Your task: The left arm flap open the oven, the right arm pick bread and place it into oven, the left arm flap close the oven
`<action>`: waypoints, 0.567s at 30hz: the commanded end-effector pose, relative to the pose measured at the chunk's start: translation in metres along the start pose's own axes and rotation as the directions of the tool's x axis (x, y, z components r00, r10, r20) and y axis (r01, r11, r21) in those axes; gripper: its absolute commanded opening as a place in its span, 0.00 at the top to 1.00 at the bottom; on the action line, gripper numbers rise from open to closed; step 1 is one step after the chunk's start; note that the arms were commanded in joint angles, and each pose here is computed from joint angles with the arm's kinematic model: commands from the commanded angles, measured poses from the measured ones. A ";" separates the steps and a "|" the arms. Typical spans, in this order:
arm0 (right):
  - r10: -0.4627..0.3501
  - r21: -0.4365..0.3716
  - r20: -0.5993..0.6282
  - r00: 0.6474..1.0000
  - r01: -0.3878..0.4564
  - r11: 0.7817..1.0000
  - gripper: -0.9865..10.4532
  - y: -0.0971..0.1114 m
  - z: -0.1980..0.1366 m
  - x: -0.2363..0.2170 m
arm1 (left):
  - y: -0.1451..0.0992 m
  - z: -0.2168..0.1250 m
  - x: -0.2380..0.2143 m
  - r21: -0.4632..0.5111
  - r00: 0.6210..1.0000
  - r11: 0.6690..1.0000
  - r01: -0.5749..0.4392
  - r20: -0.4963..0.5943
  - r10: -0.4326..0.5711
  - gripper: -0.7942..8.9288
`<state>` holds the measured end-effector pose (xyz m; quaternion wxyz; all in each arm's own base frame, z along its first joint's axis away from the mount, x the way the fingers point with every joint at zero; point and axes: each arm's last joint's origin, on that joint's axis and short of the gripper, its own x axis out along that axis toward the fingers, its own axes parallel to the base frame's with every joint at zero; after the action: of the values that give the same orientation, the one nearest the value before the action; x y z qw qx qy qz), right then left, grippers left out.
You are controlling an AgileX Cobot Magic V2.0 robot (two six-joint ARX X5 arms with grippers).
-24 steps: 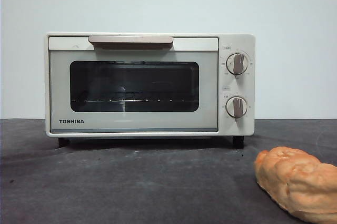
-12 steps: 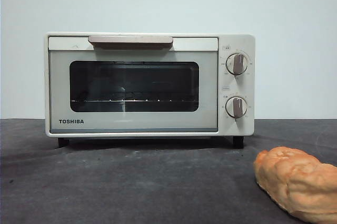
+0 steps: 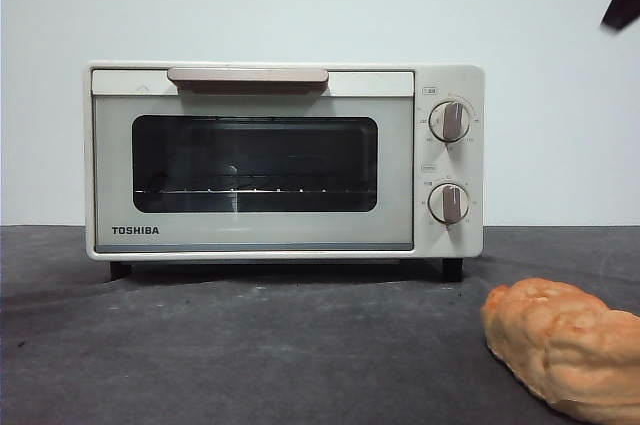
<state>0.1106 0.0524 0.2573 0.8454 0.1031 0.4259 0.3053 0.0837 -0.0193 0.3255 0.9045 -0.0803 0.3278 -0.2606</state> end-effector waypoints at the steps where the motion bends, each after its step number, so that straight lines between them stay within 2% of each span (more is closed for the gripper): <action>1: -0.014 0.059 -0.012 1.000 0.015 0.998 0.49 -0.001 -0.006 0.013 | -0.002 0.005 -0.003 0.021 1.000 1.000 0.006 0.020 -0.006 0.90; 10: -0.090 0.047 -0.055 0.994 0.092 0.995 0.49 0.004 -0.023 0.057 | -0.002 0.005 -0.003 0.021 1.000 1.000 0.006 0.020 -0.006 0.90; 17: -0.212 -0.005 -0.055 0.976 0.212 0.977 0.49 0.013 -0.022 0.088 | -0.002 0.004 -0.003 0.020 1.000 1.000 0.006 0.019 -0.006 0.90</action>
<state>0.1266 0.1111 0.1938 0.8613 0.0444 0.4541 0.2236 0.0837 -0.0193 0.3254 0.9045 -0.0803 0.3280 -0.2606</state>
